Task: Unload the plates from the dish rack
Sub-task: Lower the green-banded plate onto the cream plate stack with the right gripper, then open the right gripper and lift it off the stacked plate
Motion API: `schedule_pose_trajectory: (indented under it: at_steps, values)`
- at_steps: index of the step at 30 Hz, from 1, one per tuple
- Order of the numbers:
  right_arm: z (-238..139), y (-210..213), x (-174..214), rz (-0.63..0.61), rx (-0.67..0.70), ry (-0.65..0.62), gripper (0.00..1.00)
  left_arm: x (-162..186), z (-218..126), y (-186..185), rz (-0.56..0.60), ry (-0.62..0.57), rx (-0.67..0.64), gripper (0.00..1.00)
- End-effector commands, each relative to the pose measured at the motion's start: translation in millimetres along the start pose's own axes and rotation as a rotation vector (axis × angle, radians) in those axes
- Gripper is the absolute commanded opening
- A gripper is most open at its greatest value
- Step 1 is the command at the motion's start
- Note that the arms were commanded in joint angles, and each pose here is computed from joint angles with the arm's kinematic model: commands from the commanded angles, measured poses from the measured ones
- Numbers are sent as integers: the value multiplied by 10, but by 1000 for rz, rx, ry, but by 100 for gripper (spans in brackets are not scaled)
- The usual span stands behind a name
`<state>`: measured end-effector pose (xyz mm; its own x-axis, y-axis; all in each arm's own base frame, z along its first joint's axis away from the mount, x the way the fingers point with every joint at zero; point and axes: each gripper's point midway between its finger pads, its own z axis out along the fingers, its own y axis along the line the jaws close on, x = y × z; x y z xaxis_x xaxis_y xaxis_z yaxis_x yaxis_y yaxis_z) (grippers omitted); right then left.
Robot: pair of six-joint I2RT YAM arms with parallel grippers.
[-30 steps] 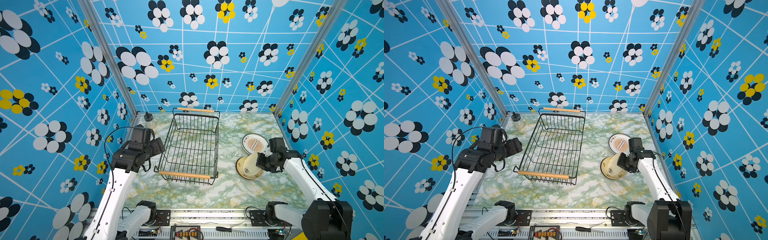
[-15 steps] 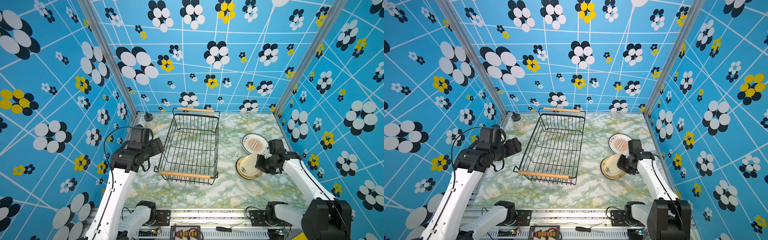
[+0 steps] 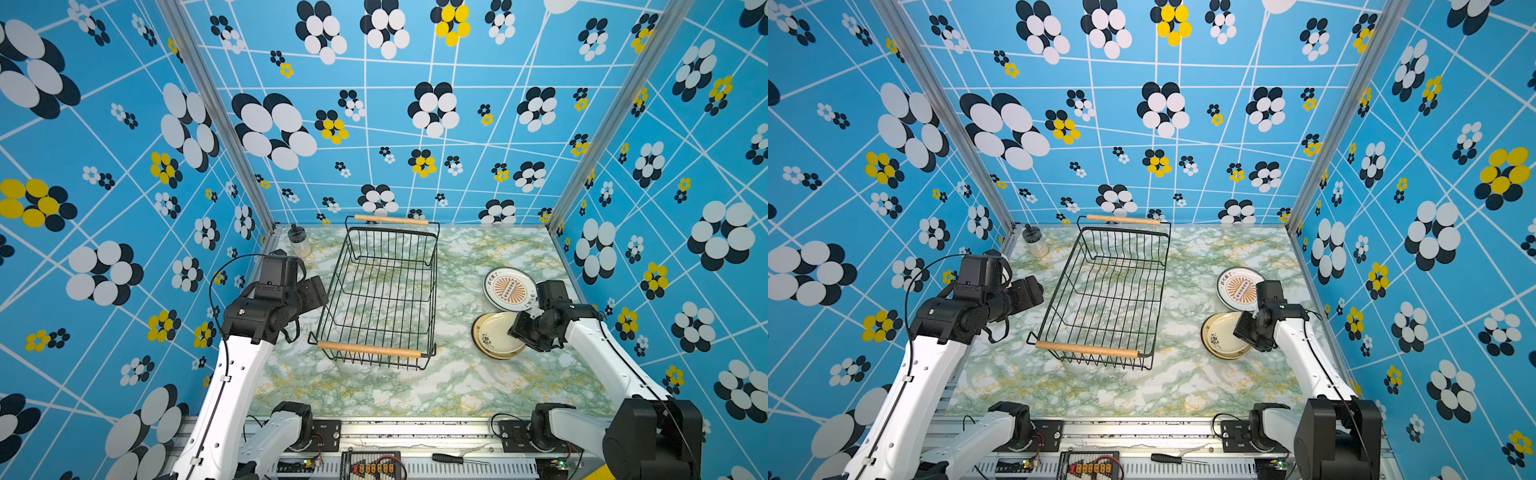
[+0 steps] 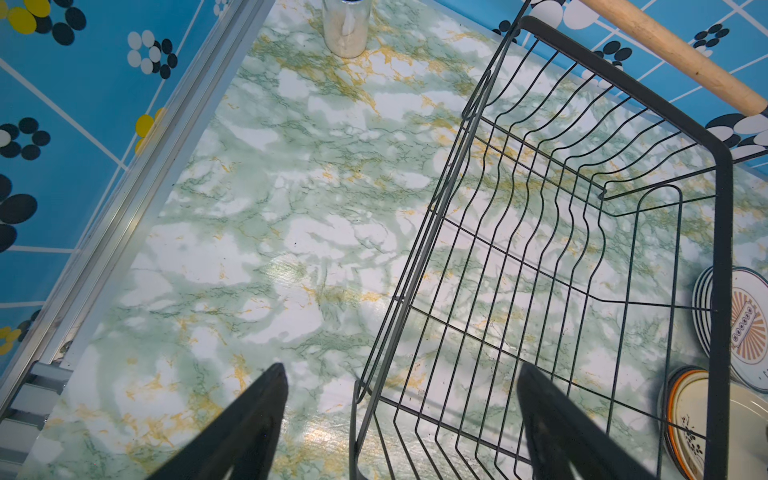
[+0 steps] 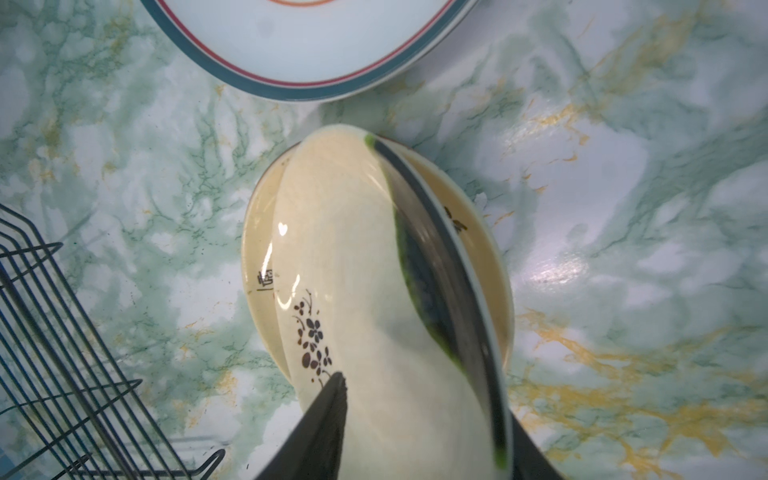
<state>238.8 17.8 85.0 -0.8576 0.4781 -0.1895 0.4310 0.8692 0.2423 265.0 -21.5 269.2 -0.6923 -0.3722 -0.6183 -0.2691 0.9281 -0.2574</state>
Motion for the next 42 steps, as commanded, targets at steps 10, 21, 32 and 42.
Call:
schedule_pose_trajectory:
  at_steps: [10, 21, 32, 42]
  values:
    - [-22, -140, 59, 22, 69, 17, 61, 47, 45, 168, -17, 25, -48, 88]
    - [25, -164, 73, 25, 84, 34, 69, 67, 62, 326, -59, 32, -87, 87]
    - [76, -127, 9, 14, 88, 50, 74, 104, 67, 424, -89, 35, -97, 88]
    - [181, 8, -33, -19, 82, 83, 77, 83, 4, 492, -112, 15, -104, 88]
